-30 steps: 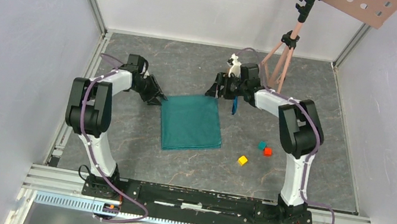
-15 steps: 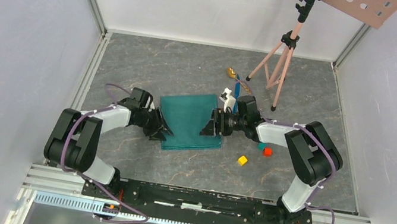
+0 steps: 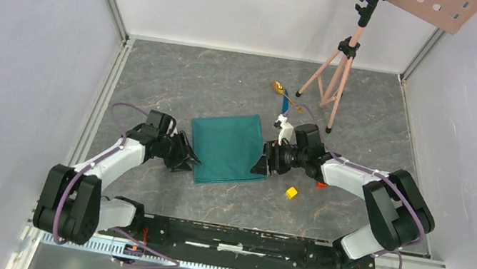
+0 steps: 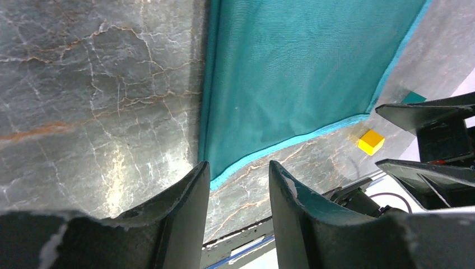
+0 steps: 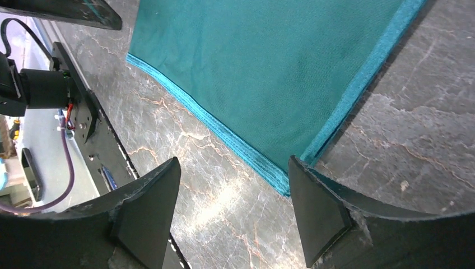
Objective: Fold the napkin into a case and place the utensils inside
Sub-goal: Smooth out the square-folded napkin at the center of the board.
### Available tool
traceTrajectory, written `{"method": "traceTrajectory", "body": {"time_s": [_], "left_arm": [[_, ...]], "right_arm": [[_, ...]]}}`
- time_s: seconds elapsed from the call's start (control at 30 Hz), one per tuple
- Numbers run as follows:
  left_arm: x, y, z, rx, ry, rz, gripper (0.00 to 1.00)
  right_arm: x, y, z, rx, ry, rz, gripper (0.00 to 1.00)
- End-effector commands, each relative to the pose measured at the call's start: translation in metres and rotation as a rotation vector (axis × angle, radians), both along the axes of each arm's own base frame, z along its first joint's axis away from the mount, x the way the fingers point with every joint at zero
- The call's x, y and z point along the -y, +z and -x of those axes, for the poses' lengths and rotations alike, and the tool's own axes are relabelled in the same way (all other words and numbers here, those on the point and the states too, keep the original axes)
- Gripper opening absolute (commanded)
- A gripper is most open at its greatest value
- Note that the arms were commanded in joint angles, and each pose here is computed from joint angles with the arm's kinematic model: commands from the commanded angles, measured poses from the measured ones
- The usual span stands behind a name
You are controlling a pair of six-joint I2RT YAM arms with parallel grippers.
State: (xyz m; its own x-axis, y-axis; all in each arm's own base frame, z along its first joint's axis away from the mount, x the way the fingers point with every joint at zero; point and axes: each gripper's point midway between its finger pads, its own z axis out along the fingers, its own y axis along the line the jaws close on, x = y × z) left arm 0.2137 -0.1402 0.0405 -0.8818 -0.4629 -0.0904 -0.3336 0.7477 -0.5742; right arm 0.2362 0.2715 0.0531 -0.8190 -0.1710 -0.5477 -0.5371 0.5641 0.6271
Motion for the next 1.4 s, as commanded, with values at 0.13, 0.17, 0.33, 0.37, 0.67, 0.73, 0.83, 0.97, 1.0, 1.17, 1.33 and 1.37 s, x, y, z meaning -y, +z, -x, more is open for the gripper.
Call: {"method": "traceTrajectory", "body": {"time_s": [0.13, 0.17, 0.33, 0.37, 0.67, 0.73, 0.83, 0.97, 1.0, 1.17, 1.33, 1.37], "left_arm": [[-0.011, 0.004, 0.003, 0.011, 0.024, -0.056, 0.47], [-0.011, 0.0, 0.005, 0.001, 0.025, -0.057, 0.46], [-0.005, -0.015, 0.007, -0.03, 0.008, -0.043, 0.45], [-0.005, -0.019, 0.009, -0.046, 0.0, -0.049, 0.44], [-0.009, -0.033, 0.026, -0.085, 0.018, -0.074, 0.31], [-0.008, -0.036, 0.03, -0.096, 0.027, -0.061, 0.26], [-0.01, -0.038, 0.033, -0.095, 0.041, -0.066, 0.23], [-0.013, -0.036, 0.035, -0.09, 0.049, -0.079, 0.21], [-0.014, -0.036, 0.036, -0.09, 0.049, -0.081, 0.2], [-0.015, -0.032, 0.037, -0.082, 0.065, -0.081, 0.18], [-0.015, -0.028, 0.037, -0.067, 0.075, -0.073, 0.18], [-0.014, -0.028, 0.036, -0.067, 0.074, -0.072, 0.18]], "right_arm": [[0.026, 0.0, -0.018, 0.056, -0.071, 0.088, 0.67], [0.029, -0.004, -0.02, 0.058, -0.081, 0.109, 0.64], [0.033, -0.018, -0.024, 0.067, -0.09, 0.16, 0.53], [0.032, -0.021, -0.022, 0.062, -0.086, 0.161, 0.51], [0.024, -0.041, -0.002, 0.047, -0.054, 0.202, 0.37], [0.028, -0.044, 0.001, 0.049, -0.055, 0.221, 0.35], [0.032, -0.047, 0.004, 0.045, -0.052, 0.238, 0.32], [0.034, -0.048, 0.011, 0.042, -0.044, 0.247, 0.31], [0.036, -0.048, 0.011, 0.045, -0.046, 0.252, 0.31], [0.036, -0.043, 0.01, 0.057, -0.049, 0.251, 0.3], [0.034, -0.037, 0.008, 0.066, -0.048, 0.243, 0.3], [0.034, -0.036, 0.008, 0.068, -0.048, 0.243, 0.3]]}}
